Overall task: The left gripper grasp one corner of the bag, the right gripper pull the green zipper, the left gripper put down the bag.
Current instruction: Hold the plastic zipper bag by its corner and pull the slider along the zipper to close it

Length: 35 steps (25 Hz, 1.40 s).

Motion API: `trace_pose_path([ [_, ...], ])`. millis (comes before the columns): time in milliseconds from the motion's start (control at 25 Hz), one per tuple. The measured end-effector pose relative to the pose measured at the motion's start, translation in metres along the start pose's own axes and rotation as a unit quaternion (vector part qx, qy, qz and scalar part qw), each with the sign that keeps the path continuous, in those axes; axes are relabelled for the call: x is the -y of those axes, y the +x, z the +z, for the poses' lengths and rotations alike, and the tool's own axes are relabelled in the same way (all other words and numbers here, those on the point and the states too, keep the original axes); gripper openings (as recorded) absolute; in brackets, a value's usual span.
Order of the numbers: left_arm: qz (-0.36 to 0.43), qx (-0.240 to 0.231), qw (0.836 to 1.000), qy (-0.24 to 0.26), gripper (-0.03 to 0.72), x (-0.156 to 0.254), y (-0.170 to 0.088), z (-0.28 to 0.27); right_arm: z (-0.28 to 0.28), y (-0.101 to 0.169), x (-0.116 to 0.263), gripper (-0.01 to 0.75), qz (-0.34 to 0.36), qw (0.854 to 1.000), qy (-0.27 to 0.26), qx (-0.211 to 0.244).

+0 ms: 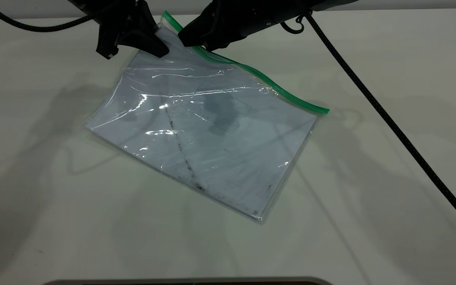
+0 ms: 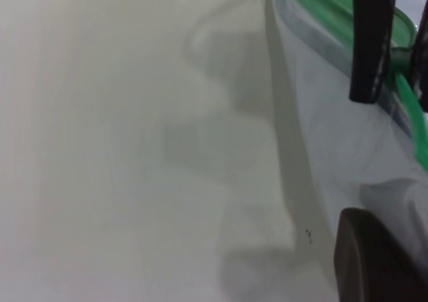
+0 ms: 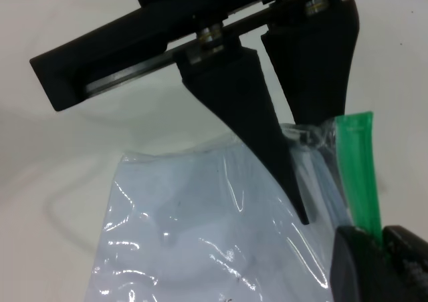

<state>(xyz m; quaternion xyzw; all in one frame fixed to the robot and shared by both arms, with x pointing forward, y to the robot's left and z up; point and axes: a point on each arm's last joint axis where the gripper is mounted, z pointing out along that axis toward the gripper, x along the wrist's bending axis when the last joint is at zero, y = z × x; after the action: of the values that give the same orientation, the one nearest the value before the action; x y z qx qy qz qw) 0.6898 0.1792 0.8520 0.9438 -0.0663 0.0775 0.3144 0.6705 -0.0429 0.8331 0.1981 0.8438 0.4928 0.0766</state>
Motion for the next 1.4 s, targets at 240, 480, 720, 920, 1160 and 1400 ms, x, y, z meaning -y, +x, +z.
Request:
trace_pose_path([
  [240, -0.005, -0.012, 1.000, -0.005, 0.065, -0.003, 0.002, -0.005, 0.000, -0.002, -0.001, 0.039, 0.001, 1.000, 0.002, 0.010],
  [480, -0.031, -0.030, 0.999, -0.027, 0.065, 0.001, 0.007, -0.020, -0.001, -0.007, -0.003, 0.038, 0.006, 0.999, 0.005, 0.032],
  [720, -0.068, -0.032, 0.995, -0.067, 0.065, 0.008, 0.008, -0.031, -0.001, -0.008, -0.003, 0.038, 0.005, 0.999, 0.005, 0.034],
  [920, -0.080, -0.035, 0.993, -0.082, 0.053, 0.008, 0.008, -0.032, 0.001, -0.009, 0.000, 0.038, 0.010, 0.999, 0.005, 0.034],
  [1160, -0.086, -0.034, 0.992, -0.088, 0.052, 0.010, 0.008, -0.032, 0.007, -0.009, 0.011, 0.038, 0.029, 0.999, 0.007, 0.033],
  [1400, -0.109, -0.046, 0.986, -0.118, 0.052, 0.010, 0.011, -0.037, 0.002, -0.017, 0.013, 0.038, 0.036, 0.999, 0.001, 0.039],
])
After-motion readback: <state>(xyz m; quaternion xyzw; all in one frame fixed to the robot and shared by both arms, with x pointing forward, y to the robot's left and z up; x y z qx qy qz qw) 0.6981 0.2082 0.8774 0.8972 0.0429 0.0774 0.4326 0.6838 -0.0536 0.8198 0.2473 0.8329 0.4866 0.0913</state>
